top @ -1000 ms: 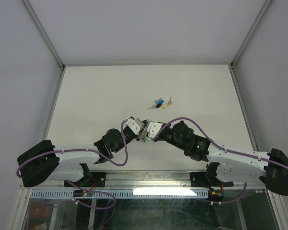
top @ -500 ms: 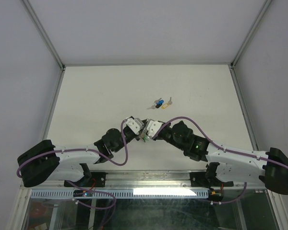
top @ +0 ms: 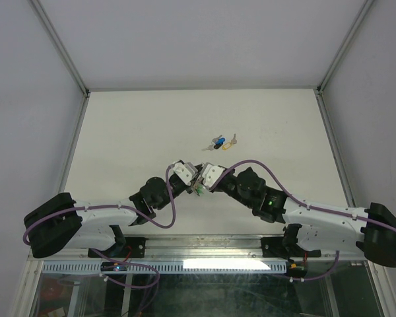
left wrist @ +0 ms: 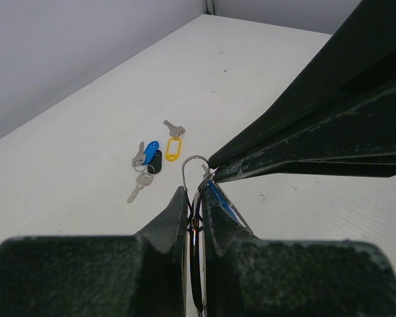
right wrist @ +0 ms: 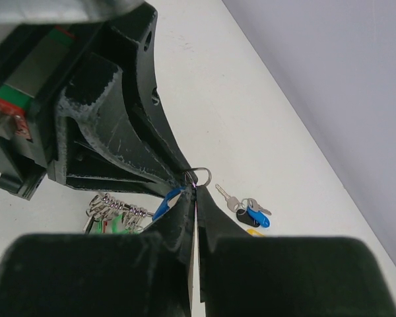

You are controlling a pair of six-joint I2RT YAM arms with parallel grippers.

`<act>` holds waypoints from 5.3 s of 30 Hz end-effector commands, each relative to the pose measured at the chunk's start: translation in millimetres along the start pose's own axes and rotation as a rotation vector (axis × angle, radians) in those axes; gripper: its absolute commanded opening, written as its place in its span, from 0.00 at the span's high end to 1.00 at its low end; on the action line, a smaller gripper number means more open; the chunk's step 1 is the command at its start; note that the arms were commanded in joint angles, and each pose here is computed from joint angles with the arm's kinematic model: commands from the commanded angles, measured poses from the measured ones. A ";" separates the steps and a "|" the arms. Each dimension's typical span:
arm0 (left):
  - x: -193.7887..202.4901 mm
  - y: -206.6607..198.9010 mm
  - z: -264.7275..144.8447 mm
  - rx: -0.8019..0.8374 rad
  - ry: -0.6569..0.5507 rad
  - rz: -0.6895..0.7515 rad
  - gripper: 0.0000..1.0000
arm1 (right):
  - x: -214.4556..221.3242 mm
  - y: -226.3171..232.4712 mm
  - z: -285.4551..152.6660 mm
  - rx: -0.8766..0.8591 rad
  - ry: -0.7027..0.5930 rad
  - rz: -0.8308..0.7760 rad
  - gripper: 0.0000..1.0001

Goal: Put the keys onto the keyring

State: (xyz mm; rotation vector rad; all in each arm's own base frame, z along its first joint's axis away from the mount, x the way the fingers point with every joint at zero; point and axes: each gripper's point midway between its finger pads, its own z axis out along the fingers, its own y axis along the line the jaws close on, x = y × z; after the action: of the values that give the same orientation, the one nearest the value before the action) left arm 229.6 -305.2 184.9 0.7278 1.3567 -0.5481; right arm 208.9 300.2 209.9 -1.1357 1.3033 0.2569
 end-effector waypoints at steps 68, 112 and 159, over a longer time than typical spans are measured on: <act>-21.5 -34.1 10.2 0.186 -0.064 -0.007 1.00 | -22.0 -46.2 5.1 0.346 -0.163 0.297 1.00; -28.8 -38.3 7.0 0.215 -0.087 -0.012 1.00 | 24.6 13.2 -39.1 -0.193 0.019 0.258 0.39; -22.7 -46.7 9.5 0.259 -0.066 -0.002 1.00 | 22.5 -34.7 -6.3 0.012 0.011 0.217 0.98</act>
State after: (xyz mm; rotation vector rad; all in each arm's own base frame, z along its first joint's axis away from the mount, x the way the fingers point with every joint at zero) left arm 204.6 -330.5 165.4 0.9231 1.3554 -0.6764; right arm 213.7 263.4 161.0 -1.1163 1.5434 0.4395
